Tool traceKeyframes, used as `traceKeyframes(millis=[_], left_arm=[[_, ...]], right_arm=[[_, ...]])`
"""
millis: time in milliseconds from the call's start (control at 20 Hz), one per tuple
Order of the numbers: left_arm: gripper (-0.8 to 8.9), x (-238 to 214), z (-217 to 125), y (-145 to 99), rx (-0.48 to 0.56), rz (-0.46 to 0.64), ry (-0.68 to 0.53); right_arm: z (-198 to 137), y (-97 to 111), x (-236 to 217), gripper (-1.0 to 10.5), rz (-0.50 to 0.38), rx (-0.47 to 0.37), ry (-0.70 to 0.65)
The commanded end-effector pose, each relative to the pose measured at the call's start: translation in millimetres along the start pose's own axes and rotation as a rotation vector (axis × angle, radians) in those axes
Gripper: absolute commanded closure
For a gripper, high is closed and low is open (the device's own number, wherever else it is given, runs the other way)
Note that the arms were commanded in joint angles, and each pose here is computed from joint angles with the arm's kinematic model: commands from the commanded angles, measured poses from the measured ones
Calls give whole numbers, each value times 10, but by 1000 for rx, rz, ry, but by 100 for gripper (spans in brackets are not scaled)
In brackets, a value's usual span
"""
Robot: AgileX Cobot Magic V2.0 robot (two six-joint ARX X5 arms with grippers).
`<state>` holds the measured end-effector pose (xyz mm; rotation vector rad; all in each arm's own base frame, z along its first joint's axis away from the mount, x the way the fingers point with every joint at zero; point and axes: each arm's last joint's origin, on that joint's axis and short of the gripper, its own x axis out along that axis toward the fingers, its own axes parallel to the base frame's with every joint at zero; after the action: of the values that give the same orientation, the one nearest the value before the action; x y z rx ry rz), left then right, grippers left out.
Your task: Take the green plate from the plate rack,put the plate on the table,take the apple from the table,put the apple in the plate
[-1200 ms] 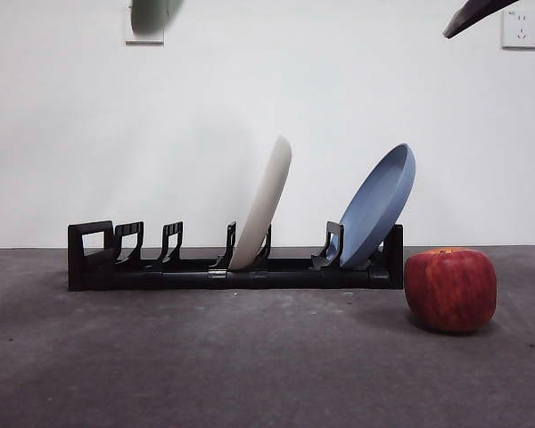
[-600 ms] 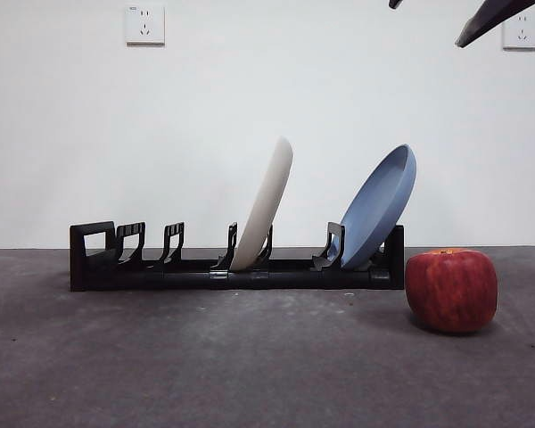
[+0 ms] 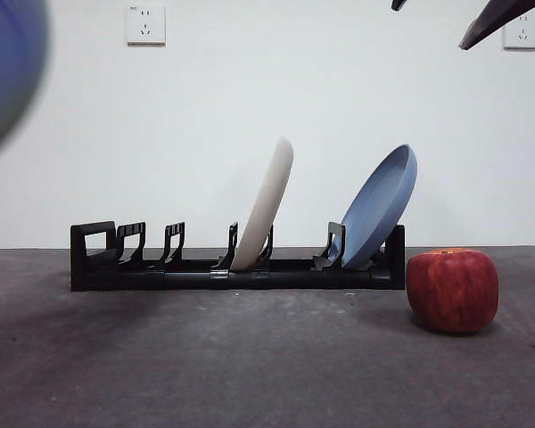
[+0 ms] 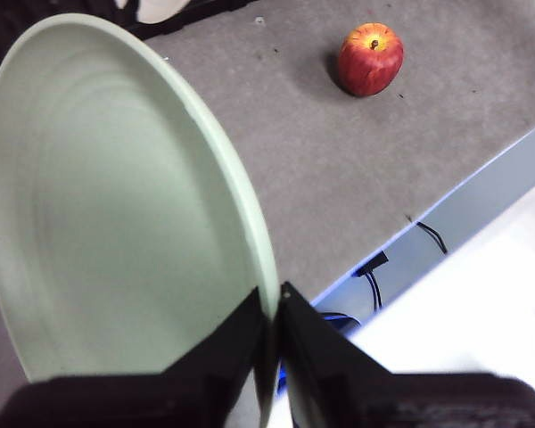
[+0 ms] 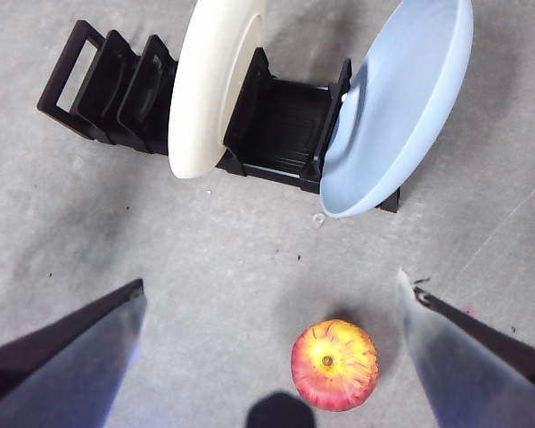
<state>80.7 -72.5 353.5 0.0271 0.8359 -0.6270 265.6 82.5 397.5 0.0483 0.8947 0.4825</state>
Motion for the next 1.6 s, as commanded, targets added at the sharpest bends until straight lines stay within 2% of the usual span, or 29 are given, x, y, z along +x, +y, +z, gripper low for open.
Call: traceKeyframes(millis=[50,150,300,500,700,800,1000,1100,1250,1350,1450,1600], left_arm=[[822,228,82,-65,19,60,-34],[822,480,177,-198,85,151,-22],[822,980,216,-521,232,233,39],[822,1743,80,-984,472,244,127],[822,2329,2,-1204,630,312,224],[822,2514,51,-1280,686,352,235],[822,2701,224,-1371,714,360,225],[823,2772,228,-1339,718,357,245],[822,2918,139,-1246,697,270,373],[823,3001,58,-1214,707,273,436],[822,3069,-6,-1200,715,273,477],[823,3107,-56,-1210,695,192,525]], right_arm=[[2,3,10,478,1,-3,7],[1,3,10,478,1,-2,8],[-4,2,10,478,1,-1,13],[-5,2,10,478,0,-1,15],[-5,2,10,478,0,-1,15],[-6,2,10,478,0,-1,15],[-5,2,10,478,0,-2,15],[-5,2,10,478,0,-2,15],[-5,2,10,478,0,-5,14],[-5,2,10,478,0,-5,14],[-4,2,10,478,0,-6,13],[-5,2,10,478,0,-6,14]])
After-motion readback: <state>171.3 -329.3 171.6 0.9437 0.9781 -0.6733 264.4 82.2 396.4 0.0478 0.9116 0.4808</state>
